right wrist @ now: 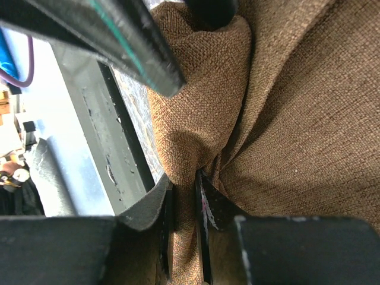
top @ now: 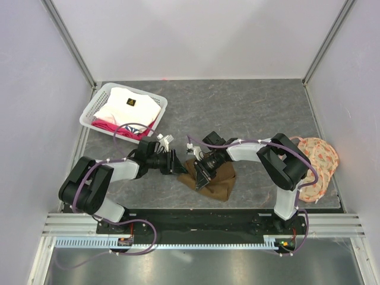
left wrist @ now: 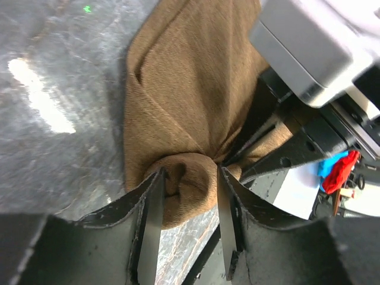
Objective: Fold the napkin, place the utensils inside, and roll it up
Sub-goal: Roll the napkin with the utensil
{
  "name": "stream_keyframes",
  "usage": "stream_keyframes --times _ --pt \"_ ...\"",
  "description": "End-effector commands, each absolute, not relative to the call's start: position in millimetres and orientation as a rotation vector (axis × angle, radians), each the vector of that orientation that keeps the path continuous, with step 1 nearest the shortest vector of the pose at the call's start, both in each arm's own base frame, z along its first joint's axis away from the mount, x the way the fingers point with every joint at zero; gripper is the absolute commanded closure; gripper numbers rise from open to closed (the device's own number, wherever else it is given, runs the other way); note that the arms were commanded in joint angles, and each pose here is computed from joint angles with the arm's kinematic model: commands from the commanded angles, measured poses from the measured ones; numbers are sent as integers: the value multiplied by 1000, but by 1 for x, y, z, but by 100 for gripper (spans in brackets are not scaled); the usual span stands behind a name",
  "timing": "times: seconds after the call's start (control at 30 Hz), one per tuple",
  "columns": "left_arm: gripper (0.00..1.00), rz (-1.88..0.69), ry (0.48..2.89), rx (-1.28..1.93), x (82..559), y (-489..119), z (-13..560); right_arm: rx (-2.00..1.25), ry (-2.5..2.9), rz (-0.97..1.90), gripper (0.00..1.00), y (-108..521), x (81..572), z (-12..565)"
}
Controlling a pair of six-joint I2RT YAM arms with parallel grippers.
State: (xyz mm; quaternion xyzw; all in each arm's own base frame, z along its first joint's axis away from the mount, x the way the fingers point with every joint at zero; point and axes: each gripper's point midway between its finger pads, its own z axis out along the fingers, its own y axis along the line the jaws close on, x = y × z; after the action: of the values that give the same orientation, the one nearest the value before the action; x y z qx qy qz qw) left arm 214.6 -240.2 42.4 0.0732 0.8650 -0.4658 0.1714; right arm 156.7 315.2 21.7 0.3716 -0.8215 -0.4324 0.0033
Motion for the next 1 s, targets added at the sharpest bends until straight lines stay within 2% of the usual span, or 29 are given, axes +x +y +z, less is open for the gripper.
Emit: stream_keyframes --times 0.0,0.07,0.1,0.17,0.2,0.27,0.4,0.53,0.63,0.83,0.97 --pt "59 -1391 2395 259 218 -252 57 1199 -2636 -1202 78 298 163 -12" --pt "64 -1388 2399 258 218 -253 56 1192 -2636 -1196 78 297 162 -15" --pt "72 -1386 2402 255 218 -252 55 1192 -2640 -1195 78 297 163 -15" --pt "79 -1383 2419 241 219 -253 51 1188 -2643 -1183 78 295 163 -17" --pt "88 -1384 2428 238 219 -253 49 1186 -2648 -1183 77 295 164 -17" --pt "97 -1381 2444 230 219 -253 46 1180 -2661 -1168 76 294 165 -18" --pt "98 -1274 2542 165 221 -243 33 1169 -2709 -1144 67 292 170 -13" --pt "98 -1205 2601 143 223 -238 26 1162 -2807 -1106 43 288 178 4" --pt "98 -1213 2629 144 220 -239 24 1166 -2911 -1066 34 284 188 20" --pt "98 -1223 2677 140 219 -240 17 1196 -3199 -913 22 264 213 68" --pt "98 -1212 2714 126 221 -240 13 1203 -3315 -737 18 243 213 88"
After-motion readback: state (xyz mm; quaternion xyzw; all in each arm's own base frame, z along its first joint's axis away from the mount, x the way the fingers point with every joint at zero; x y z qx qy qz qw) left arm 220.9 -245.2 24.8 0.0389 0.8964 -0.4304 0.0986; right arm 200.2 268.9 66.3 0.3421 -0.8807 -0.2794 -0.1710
